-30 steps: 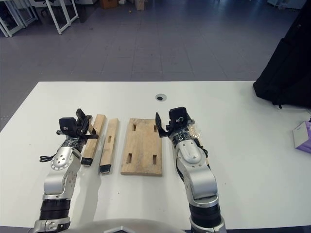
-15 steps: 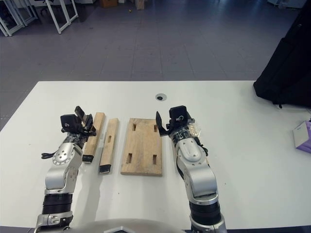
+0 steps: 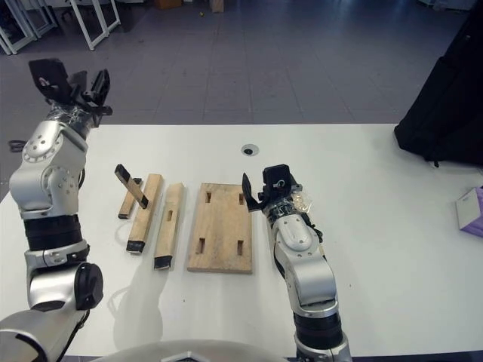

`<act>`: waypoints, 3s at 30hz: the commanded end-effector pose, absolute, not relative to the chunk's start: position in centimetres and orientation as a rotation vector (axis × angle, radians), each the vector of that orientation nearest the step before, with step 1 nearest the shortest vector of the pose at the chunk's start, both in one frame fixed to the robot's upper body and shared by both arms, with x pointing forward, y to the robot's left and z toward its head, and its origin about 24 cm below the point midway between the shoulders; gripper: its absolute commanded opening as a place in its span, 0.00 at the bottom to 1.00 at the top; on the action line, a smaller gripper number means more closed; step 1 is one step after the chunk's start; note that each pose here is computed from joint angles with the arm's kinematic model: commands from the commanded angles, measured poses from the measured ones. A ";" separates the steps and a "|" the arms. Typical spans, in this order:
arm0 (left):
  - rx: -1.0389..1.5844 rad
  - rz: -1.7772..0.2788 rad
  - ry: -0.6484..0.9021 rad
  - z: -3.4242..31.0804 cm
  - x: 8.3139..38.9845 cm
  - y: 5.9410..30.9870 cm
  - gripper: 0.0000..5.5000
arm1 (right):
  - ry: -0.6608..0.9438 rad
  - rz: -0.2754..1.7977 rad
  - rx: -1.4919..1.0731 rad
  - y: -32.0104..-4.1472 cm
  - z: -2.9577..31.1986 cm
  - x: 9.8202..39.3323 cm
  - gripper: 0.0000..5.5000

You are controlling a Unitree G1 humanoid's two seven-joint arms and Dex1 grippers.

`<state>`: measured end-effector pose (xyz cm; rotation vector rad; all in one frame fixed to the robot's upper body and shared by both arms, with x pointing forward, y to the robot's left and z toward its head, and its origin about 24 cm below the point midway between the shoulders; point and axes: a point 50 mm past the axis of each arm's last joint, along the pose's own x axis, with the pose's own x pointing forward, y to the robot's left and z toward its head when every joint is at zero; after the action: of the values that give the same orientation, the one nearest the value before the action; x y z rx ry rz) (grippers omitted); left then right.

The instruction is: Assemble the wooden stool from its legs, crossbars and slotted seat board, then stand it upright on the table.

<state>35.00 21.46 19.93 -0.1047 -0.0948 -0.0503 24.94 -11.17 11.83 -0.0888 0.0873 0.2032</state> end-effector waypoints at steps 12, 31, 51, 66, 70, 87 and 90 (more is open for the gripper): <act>-0.117 -0.095 0.096 15.6 35.0 20.7 0.42 | 0.056 0.188 -0.091 -11.3 12.4 25.8 0.76; 0.033 0.039 0.624 3.7 15.4 18.8 0.68 | 0.087 0.187 -0.099 -11.8 12.1 24.6 0.76; -0.071 0.082 0.678 -0.9 17.8 18.9 0.37 | 0.096 0.206 -0.095 -12.2 12.8 25.3 0.76; -0.743 -0.781 -0.027 15.3 26.6 16.2 0.37 | 0.228 0.882 0.658 -11.5 18.0 28.3 0.76; -0.866 -1.023 -0.039 17.0 26.4 15.3 0.37 | 0.278 1.068 0.776 -11.1 19.6 28.2 0.76; -0.964 -1.147 0.105 14.3 25.7 13.7 0.37 | 0.252 1.322 0.837 -9.9 22.4 27.1 0.76; -0.987 -1.203 0.111 14.5 25.0 13.3 0.37 | 0.268 1.296 0.837 -9.7 22.1 27.3 0.76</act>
<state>25.13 13.37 14.71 -0.9908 0.0761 -1.2032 27.63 -10.23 21.77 0.8429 0.2734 1.2502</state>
